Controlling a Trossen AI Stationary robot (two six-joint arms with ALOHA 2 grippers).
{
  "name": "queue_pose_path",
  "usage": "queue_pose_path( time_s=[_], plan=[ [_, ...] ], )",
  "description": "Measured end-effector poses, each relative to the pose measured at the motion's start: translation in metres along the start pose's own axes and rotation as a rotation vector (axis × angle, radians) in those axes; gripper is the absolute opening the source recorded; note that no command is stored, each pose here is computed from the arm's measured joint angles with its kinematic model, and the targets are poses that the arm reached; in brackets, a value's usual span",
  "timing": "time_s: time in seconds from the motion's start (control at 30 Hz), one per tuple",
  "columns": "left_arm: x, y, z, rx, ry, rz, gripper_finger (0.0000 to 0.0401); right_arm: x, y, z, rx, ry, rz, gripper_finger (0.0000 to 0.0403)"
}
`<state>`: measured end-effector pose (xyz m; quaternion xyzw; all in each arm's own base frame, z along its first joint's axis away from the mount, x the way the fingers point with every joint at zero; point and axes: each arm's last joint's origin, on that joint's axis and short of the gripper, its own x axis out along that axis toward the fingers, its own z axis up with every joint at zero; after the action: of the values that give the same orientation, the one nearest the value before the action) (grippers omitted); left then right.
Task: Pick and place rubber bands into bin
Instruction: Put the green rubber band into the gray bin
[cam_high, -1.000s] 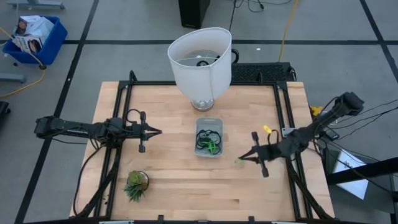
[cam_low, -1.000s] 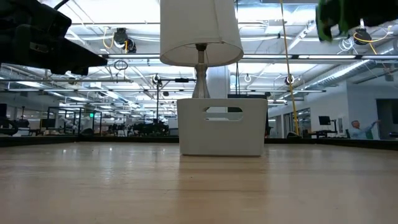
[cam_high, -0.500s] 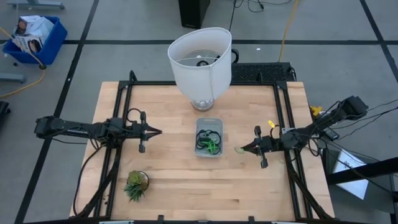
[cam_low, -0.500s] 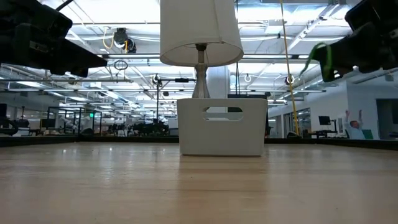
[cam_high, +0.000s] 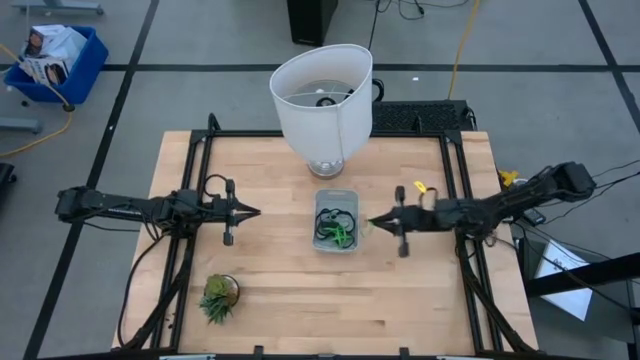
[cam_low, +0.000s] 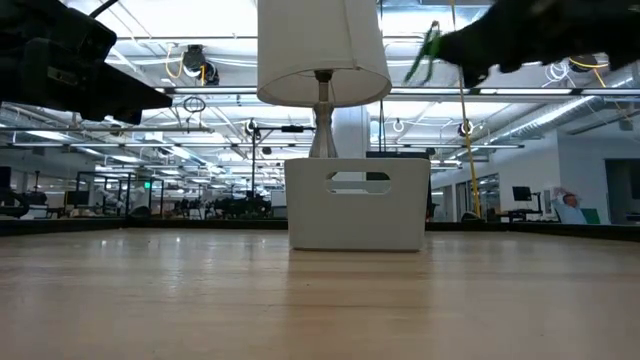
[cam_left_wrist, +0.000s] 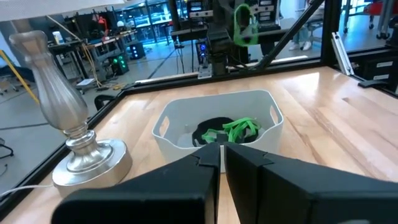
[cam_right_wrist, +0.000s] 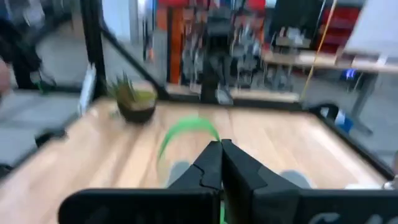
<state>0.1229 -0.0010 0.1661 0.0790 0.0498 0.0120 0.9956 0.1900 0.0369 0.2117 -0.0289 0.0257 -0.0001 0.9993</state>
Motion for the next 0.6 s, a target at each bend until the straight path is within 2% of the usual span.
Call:
queue_pose_path(
  time_s=[0.13, 0.33, 0.5, 0.6],
  plan=[
    [0.0, 0.0, 0.0, 0.0, 0.0, 0.0, 0.0031, 0.033, -0.009, 0.005, -0.015, 0.172, -0.022, 0.0],
    [0.0, 0.0, 0.0, -0.004, 0.0, 0.0, 0.0031, 0.075, -0.025, -0.002, 0.002, 0.298, 0.02, 0.0],
    [0.0, 0.0, -0.001, -0.007, 0.013, -0.002, 0.0031, 0.094, -0.038, -0.023, 0.075, 0.395, 0.052, 0.0],
    [0.0, 0.0, -0.003, -0.006, 0.028, -0.005, 0.0031, 0.098, -0.042, -0.032, 0.08, 0.429, 0.034, 0.0005]
  ],
)
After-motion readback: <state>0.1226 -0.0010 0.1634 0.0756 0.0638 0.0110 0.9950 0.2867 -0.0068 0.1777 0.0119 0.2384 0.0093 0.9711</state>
